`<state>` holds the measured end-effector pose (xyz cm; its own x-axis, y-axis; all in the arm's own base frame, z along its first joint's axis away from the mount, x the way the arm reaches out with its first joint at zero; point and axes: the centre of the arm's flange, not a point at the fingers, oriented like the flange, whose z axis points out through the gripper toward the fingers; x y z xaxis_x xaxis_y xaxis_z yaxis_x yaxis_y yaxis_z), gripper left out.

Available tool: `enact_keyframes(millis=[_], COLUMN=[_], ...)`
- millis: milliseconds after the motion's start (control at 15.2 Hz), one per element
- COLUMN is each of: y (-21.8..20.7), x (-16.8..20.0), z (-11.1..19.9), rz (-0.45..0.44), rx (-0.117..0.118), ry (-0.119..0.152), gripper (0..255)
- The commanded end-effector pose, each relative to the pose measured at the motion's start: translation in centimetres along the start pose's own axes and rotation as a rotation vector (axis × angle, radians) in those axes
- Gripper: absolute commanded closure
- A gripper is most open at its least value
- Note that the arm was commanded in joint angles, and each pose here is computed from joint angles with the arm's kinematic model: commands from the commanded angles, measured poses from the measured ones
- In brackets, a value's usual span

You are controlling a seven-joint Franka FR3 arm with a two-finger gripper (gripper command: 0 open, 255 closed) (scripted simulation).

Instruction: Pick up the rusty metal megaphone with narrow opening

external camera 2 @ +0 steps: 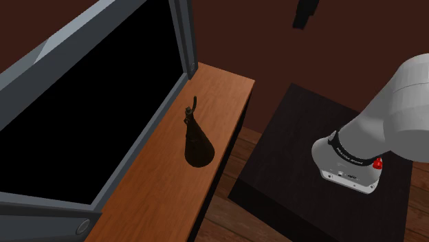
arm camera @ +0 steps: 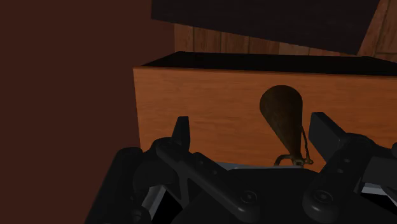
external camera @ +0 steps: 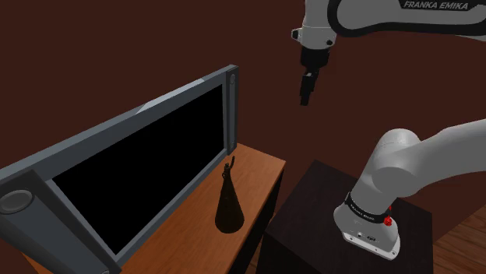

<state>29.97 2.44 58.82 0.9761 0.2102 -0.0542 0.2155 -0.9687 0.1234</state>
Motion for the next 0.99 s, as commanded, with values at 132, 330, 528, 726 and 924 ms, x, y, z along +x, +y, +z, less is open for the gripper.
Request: enact_keyframes(millis=[132, 330, 528, 726, 924], y=[-0.6, -1.7, -2.8, -3.9, -5.2], x=[0.8, 2.0, 3.2, 4.6, 6.0], z=[2.3, 5.7, 9.1, 12.4, 15.7], rz=[-0.006, -0.014, -0.023, -0.031, -0.04], rx=[0.013, 0.033, 0.052, 0.072, 0.091], ry=[0.015, 0.036, 0.058, 0.08, 0.102], gripper=[0, 0, 0, 0, 0])
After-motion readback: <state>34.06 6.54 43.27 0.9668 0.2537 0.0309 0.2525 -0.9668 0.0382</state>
